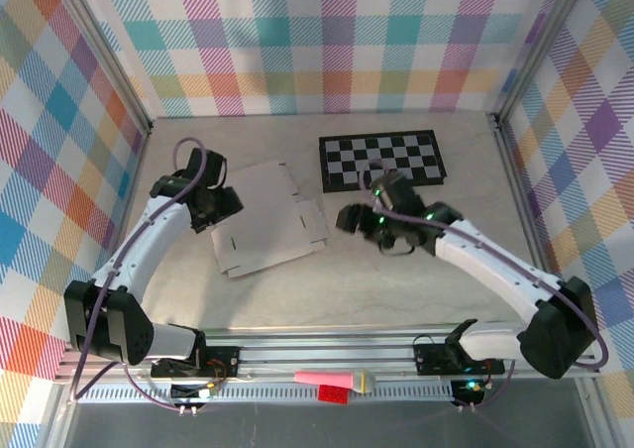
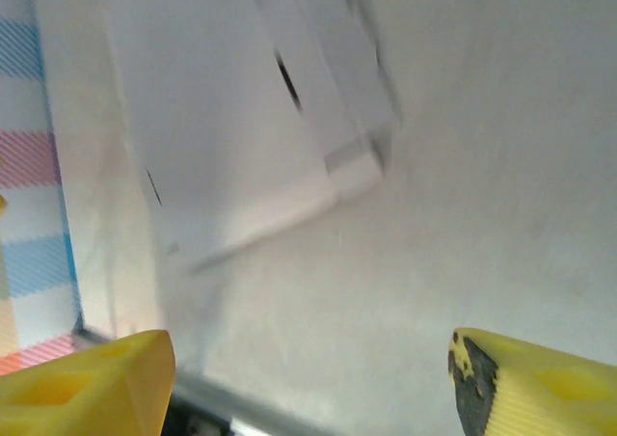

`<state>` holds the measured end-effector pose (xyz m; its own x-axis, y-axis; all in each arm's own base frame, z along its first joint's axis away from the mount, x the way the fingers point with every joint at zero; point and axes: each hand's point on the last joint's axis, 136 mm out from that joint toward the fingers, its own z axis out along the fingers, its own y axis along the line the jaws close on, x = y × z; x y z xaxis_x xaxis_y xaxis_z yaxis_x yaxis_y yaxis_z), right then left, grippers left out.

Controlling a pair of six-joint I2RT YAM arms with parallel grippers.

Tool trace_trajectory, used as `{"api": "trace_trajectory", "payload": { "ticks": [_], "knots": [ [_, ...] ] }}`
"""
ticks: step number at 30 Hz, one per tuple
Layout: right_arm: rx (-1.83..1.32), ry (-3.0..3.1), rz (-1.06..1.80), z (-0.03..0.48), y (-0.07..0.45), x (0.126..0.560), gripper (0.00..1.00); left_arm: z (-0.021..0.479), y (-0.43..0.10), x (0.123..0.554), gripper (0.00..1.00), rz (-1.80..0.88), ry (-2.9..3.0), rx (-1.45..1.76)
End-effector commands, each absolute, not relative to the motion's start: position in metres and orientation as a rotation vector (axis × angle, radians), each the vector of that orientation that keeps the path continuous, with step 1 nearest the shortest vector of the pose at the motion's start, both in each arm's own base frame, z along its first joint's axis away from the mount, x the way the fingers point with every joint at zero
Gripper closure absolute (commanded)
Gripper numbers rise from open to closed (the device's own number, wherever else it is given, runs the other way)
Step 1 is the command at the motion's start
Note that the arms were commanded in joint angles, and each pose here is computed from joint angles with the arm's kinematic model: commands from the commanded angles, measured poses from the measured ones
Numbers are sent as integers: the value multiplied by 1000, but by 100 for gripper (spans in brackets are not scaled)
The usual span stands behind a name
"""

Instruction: Fold the paper box

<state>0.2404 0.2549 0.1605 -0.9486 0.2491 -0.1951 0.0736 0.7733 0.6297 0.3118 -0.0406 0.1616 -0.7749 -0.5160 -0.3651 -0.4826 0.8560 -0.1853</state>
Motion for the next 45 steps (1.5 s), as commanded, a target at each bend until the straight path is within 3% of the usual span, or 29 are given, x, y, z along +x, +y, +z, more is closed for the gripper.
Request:
{"api": "trace_trajectory", "payload": {
  "ticks": [1, 9, 16, 20, 33, 45],
  "knots": [
    [417, 2694, 1313, 160, 302, 226, 27, 147, -29, 308, 30, -153, 2679, -839],
    [702, 2652, 1453, 109, 347, 227, 32, 90, 12, 342, 52, -229, 2697, -1058],
    [870, 2546, 1454, 84, 374, 238, 34, 59, 15, 355, 54, -326, 2690, -1074],
    [912, 2547, 1469, 72, 394, 236, 34, 43, 7, 355, 62, -417, 2695, -1103],
    [975, 2558, 1447, 49, 419, 243, 35, 40, -13, 340, 63, -585, 2678, -1147],
    [994, 2479, 1422, 37, 408, 252, 36, 38, -28, 316, 65, -640, 2704, -1194]
  ]
}}
